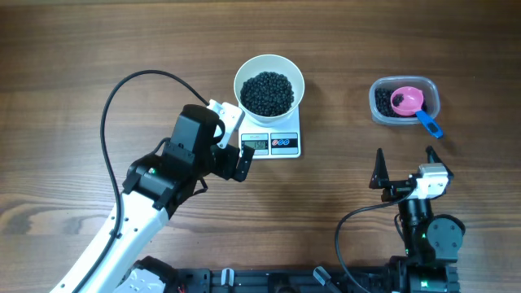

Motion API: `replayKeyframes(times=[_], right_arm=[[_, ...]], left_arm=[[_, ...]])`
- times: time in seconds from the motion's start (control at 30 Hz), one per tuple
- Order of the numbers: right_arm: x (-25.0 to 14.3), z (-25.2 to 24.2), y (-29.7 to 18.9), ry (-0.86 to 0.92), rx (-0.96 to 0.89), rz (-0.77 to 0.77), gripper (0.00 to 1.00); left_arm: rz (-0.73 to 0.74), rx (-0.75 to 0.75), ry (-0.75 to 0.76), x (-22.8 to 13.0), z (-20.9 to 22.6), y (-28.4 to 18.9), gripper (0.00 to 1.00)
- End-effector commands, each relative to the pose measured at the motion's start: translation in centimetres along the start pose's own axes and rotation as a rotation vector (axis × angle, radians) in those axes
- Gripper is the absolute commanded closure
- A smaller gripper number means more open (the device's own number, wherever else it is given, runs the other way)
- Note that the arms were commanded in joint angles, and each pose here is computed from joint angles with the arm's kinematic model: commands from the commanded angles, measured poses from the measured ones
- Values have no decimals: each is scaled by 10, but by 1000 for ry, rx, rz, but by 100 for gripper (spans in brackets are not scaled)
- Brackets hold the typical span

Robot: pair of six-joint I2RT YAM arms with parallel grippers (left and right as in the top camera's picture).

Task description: Scoop item into bowl and weigh 150g on scale

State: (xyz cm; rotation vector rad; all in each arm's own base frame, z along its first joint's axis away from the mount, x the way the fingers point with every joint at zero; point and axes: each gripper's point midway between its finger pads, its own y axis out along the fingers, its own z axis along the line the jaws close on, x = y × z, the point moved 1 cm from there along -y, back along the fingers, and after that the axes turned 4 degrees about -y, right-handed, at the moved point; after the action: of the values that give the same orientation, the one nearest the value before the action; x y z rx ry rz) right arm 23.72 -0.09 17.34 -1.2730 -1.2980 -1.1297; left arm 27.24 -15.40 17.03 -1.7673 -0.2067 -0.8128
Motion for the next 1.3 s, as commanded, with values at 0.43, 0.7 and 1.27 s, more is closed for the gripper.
replayKeyframes(times=[0.43,0.7,1.27], right_arm=[[3,2,-1,17,8,-15,0],[3,2,-1,17,8,-15,0],[3,2,-1,17,8,-15,0]], left_arm=[[-12,-13,21,2,-2,-3,0],[-118,-19,26,19,-4,-22,0],[-441,176,-131,31,69,-99,0]])
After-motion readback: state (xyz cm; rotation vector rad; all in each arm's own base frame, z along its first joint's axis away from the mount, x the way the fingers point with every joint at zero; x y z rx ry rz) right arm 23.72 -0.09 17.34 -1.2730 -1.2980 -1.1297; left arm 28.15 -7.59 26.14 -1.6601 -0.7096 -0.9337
